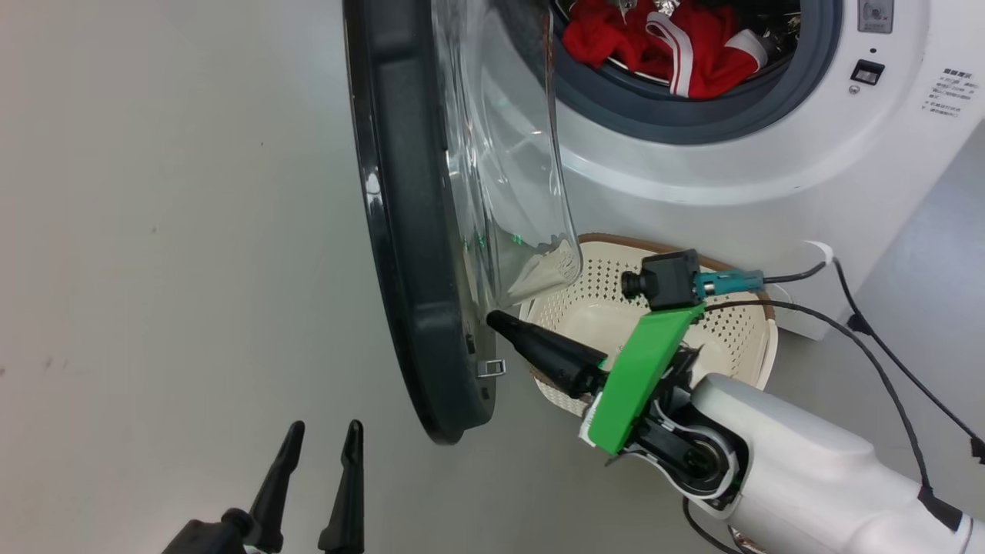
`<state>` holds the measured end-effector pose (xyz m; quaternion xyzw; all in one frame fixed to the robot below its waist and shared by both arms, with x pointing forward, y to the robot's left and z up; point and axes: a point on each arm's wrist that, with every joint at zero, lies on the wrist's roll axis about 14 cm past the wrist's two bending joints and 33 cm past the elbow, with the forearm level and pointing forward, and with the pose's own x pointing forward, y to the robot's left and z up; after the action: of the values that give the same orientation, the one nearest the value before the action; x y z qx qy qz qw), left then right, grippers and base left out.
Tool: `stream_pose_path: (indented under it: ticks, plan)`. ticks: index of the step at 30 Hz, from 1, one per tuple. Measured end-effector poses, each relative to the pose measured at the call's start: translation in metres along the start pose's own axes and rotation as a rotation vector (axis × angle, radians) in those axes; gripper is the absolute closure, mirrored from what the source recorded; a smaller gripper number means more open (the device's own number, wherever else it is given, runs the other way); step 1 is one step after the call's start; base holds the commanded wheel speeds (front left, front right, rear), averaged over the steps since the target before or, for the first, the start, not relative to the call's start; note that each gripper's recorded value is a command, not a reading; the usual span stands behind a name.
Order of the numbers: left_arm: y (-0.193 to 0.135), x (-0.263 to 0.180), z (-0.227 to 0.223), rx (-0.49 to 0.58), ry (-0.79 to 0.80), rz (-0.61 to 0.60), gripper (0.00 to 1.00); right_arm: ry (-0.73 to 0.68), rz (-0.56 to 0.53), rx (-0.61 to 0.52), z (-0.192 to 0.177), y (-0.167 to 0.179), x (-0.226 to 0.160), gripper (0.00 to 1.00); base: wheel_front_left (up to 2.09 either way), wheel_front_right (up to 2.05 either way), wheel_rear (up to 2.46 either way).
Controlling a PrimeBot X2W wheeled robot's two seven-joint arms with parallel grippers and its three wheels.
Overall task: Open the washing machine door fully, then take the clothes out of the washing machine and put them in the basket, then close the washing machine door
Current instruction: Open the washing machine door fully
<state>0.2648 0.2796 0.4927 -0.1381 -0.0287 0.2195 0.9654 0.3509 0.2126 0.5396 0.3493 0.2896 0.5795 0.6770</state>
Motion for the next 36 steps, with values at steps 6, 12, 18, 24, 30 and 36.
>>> stream_pose_path:
  ticks: [6,12,18,24,30,36]
  plan:
    - [-0.003,-0.001,-0.004,0.006,0.011,-0.025,0.0,-0.038,-0.056,-0.032,0.009,-0.017,-0.015,0.0,0.0,0.0,0.0]
    - [-0.002,-0.001,-0.006,0.011,0.016,-0.033,0.0,-0.064,-0.159,-0.041,0.004,-0.051,-0.043,0.0,0.0,0.0,0.0]
    - [-0.002,-0.002,-0.007,0.016,0.02,-0.042,0.0,-0.083,-0.258,-0.078,-0.001,-0.08,-0.071,0.0,0.0,0.0,0.0]
    - [-0.002,-0.003,-0.007,0.022,0.014,-0.05,0.0,-0.102,-0.352,-0.146,-0.001,-0.104,-0.098,0.0,0.0,0.0,0.0]
    - [-0.003,-0.003,-0.006,0.017,0.01,-0.058,0.0,-0.211,-0.43,-0.245,0.031,-0.118,-0.119,0.0,0.0,0.0,0.0]
    - [-0.006,-0.002,-0.007,0.02,0.013,-0.073,0.0,-0.308,-0.482,-0.356,0.043,-0.121,-0.14,0.0,0.0,0.0,0.0]
